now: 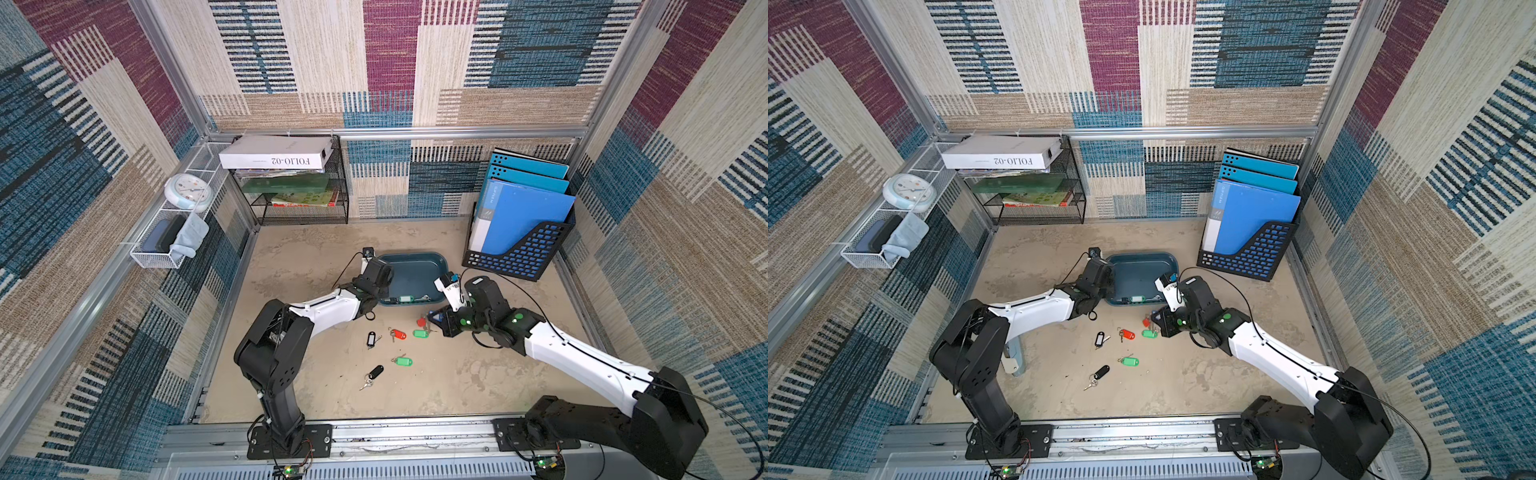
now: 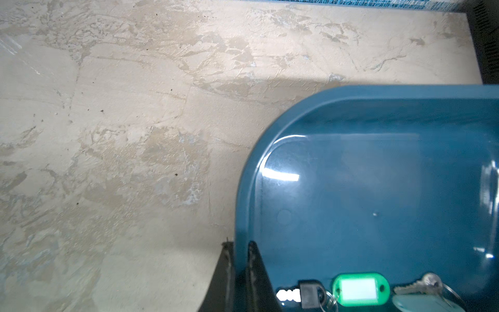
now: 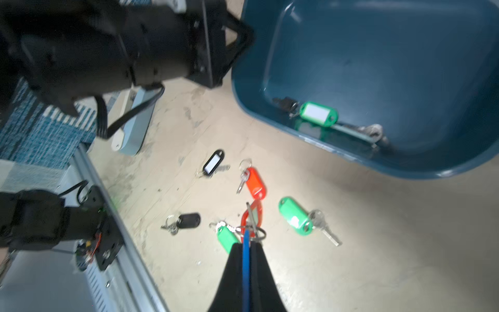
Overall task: Take the keys out of the storage box
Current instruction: Place the key at the center of the board.
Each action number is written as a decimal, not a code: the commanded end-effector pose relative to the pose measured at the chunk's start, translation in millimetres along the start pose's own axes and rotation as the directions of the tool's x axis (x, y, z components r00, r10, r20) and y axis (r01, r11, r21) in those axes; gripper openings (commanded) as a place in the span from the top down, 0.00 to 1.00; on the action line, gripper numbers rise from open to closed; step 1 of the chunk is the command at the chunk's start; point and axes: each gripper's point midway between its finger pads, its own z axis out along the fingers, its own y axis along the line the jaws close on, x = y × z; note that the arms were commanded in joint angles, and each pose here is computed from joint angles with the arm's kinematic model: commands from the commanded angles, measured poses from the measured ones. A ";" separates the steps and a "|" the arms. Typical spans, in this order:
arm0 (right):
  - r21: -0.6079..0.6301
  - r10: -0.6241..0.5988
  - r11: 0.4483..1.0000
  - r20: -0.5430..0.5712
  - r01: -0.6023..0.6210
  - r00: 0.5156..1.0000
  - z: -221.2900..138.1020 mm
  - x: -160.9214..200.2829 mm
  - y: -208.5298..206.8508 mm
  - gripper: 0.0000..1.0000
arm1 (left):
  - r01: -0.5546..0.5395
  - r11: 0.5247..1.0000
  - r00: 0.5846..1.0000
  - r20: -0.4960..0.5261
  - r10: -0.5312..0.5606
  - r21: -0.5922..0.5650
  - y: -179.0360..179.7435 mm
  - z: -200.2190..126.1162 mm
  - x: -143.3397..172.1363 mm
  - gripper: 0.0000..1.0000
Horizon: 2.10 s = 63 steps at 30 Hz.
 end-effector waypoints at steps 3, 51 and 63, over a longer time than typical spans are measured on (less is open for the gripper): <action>-0.081 0.045 0.995 -0.118 -0.055 0.992 2.6 46.3 18.8 1.00 | -0.007 1.000 1.000 -0.011 0.007 -0.008 1.0 1.0 0.7 1.00; 0.241 0.123 0.968 -0.229 -0.066 0.966 32.0 88.3 -41.0 0.49 | -0.004 1.000 1.000 -0.028 0.004 0.011 -2.5 3.5 5.4 1.00; 0.272 0.075 0.962 -0.168 -0.027 0.983 13.3 85.6 -25.4 0.44 | -0.005 1.000 0.999 -0.032 0.005 0.020 -4.8 4.8 5.6 1.00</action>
